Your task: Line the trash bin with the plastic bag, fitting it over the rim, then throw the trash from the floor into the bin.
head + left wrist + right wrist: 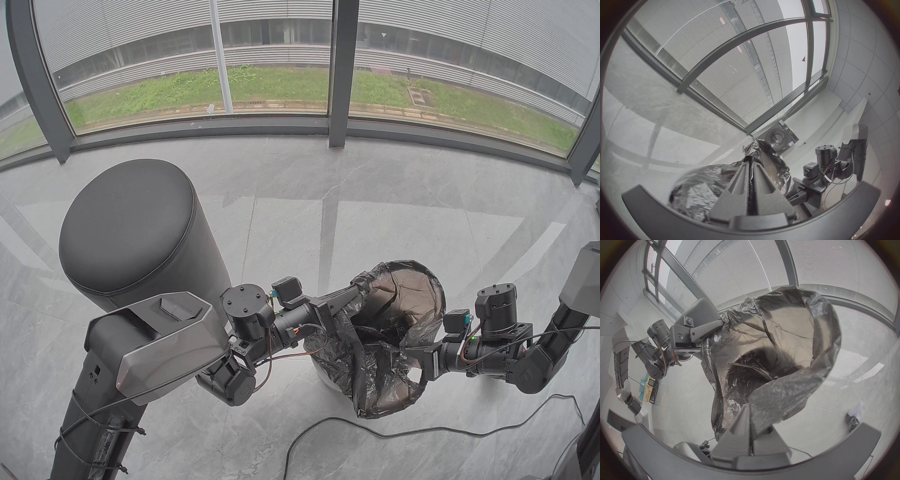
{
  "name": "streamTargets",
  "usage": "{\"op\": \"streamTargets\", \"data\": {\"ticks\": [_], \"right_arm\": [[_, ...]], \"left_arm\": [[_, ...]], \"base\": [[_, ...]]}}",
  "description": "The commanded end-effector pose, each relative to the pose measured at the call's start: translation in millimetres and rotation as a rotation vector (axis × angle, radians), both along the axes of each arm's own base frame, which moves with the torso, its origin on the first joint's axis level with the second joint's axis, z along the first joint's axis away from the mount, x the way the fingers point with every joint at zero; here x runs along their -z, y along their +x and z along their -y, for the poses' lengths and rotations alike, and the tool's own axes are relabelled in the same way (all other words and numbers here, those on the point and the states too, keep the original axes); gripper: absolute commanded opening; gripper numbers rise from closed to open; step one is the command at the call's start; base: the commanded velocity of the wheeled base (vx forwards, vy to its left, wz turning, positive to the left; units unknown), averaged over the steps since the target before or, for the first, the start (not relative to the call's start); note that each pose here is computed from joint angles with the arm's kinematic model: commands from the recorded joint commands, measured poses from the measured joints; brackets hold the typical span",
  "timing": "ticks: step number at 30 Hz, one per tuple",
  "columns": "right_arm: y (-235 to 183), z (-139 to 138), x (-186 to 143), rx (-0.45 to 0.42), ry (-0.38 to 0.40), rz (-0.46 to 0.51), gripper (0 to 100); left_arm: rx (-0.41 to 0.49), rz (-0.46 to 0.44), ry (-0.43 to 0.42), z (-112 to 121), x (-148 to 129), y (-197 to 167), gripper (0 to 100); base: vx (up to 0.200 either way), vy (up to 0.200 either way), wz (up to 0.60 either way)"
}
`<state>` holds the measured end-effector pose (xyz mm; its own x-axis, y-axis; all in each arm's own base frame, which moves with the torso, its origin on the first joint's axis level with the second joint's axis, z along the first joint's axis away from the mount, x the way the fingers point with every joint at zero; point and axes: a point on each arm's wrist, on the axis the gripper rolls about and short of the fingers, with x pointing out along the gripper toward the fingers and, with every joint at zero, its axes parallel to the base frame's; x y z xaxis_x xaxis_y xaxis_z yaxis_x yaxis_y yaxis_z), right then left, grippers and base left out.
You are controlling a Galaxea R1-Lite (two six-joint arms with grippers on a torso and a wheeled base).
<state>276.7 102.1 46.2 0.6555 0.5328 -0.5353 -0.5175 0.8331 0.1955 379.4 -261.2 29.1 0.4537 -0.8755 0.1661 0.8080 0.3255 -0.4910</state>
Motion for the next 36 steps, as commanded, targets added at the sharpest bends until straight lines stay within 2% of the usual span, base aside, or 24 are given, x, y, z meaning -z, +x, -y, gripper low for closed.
{"op": "streamTargets", "data": {"ticks": [1,6,12,16,19,20,24,25,26,28,32,36], "right_arm": [[8.2,-15.3,9.5,-0.039,0.002,-0.001,0],[15.2,-37.6,16.1,-0.092,0.012,0.022,0],[26.9,-55.0,23.4,-0.123,0.021,0.034,0],[28.4,-54.6,24.7,-0.119,0.019,0.033,0],[29.6,-48.7,22.6,-0.103,0.019,0.037,0],[34.2,-37.0,21.1,-0.069,0.014,0.044,0],[37.1,-7.3,9.9,0.006,0.003,0.074,0],[37.1,-7.3,9.9,0.006,0.003,0.074,0],[34.6,4.1,6.4,0.031,-0.006,0.08,0],[30.1,12.0,4.0,0.044,-0.015,0.081,0],[23.6,16.8,6.7,0.052,-0.023,0.06,0],[23.5,14.8,6.7,0.044,-0.021,0.061,0]], "left_arm": [[-0.074,0.013,0.045,-26.5,10.4,12.8,0],[-0.11,-0.001,0.079,-43.0,15.7,13.0,0],[-0.112,0.006,0.094,-44.1,18.6,12.3,0],[-0.098,0.006,0.088,-42.5,19.8,14.9,0],[-0.059,0.018,0.071,-30.0,19.4,15.4,0],[-0.021,0.013,0.051,-13.8,21.8,13.7,0],[0.062,-0.01,-0.022,27.0,26.4,8.9,0],[0.062,-0.01,-0.022,27.0,26.4,8.9,0],[0.092,-0.005,-0.048,43.0,28.5,7.9,0],[0.115,-0.006,-0.054,56.5,32.8,6.9,0],[0.121,-0.004,-0.056,64.8,35.9,12.3,0],[0.1,-0.003,-0.059,60.2,37.8,19.4,0]], "base": [[0.0,0.0,0.0],[0.0,0.0,0.0],[0.0,0.0,0.0],[0.0,0.0,0.0],[0.0,0.0,0.0],[0.0,0.0,0.0],[0.0,0.0,0.0],[0.0,0.0,0.0],[0.0,0.0,0.0],[0.0,0.0,0.0],[0.0,0.0,0.0],[0.0,0.0,0.0]]}}
